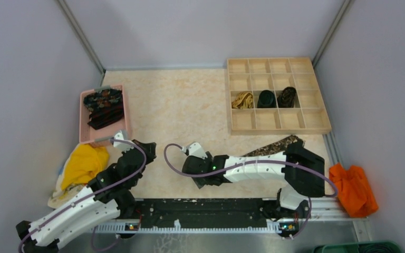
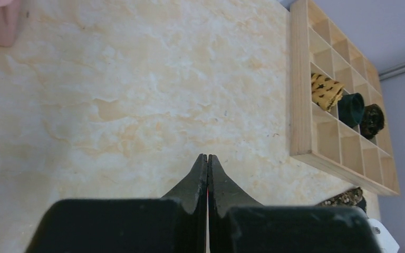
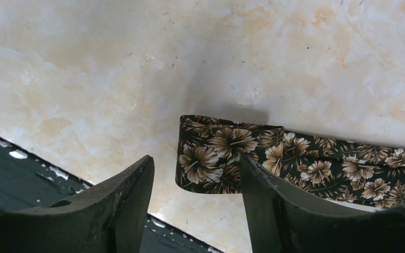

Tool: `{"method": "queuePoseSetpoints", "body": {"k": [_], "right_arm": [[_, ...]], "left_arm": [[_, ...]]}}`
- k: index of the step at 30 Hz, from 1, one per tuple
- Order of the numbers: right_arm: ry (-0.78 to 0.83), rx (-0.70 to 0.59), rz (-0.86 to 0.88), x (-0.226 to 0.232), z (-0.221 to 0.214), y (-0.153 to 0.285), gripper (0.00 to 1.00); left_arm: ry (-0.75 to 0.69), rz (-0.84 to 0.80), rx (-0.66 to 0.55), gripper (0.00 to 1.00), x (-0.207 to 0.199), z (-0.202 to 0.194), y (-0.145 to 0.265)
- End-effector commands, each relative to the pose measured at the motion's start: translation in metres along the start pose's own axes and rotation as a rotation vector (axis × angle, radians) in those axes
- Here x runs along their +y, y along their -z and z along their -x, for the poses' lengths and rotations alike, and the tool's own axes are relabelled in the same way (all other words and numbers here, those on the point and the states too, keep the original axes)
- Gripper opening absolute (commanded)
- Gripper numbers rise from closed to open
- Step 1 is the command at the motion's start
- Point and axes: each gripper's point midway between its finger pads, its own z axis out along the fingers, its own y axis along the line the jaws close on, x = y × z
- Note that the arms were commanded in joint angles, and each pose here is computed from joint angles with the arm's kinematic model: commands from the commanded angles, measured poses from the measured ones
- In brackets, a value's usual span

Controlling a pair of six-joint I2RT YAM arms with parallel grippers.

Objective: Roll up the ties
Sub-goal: Roll the tie at the center of the board.

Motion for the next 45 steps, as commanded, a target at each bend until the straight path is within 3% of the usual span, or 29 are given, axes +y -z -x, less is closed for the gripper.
{"method": "queuePoseSetpoints", "body": {"k": [1,11,16,21,26,28,37,45], "right_arm": [[0.048,-0.031,-0.05,0.0,0.015,-0.003,0.62],[0.029,0.061,-0.153,-0.026,-0.026,-0.013,0.62],[0.001,0.09,-0.164,-0.028,-0.037,-0.014,0.45],[-0.024,0.102,-0.163,-0.024,-0.041,-0.023,0.41],[-0.072,0.055,-0.152,-0.025,-0.029,-0.026,0.29],[-0.095,0.028,-0.099,-0.021,-0.021,-0.025,0.27],[-0.267,-0.102,0.432,0.033,0.025,0.001,0.25],[-0.419,-0.094,0.745,0.048,0.03,0.008,0.24]], "left_arm": [[-0.061,0.135,-0.011,0.0,0.038,-0.003,0.003],[-0.084,0.09,-0.001,0.0,0.028,-0.006,0.0],[-0.095,0.088,-0.003,0.0,0.025,-0.006,-0.003],[-0.104,0.066,0.0,0.0,0.018,-0.006,-0.005],[-0.11,0.055,-0.002,0.0,0.014,-0.005,-0.005],[-0.109,0.05,-0.008,0.0,0.012,-0.003,-0.005],[-0.135,0.005,-0.029,0.0,-0.003,0.003,-0.008],[-0.161,-0.024,-0.019,0.0,-0.019,0.0,-0.015]]}}
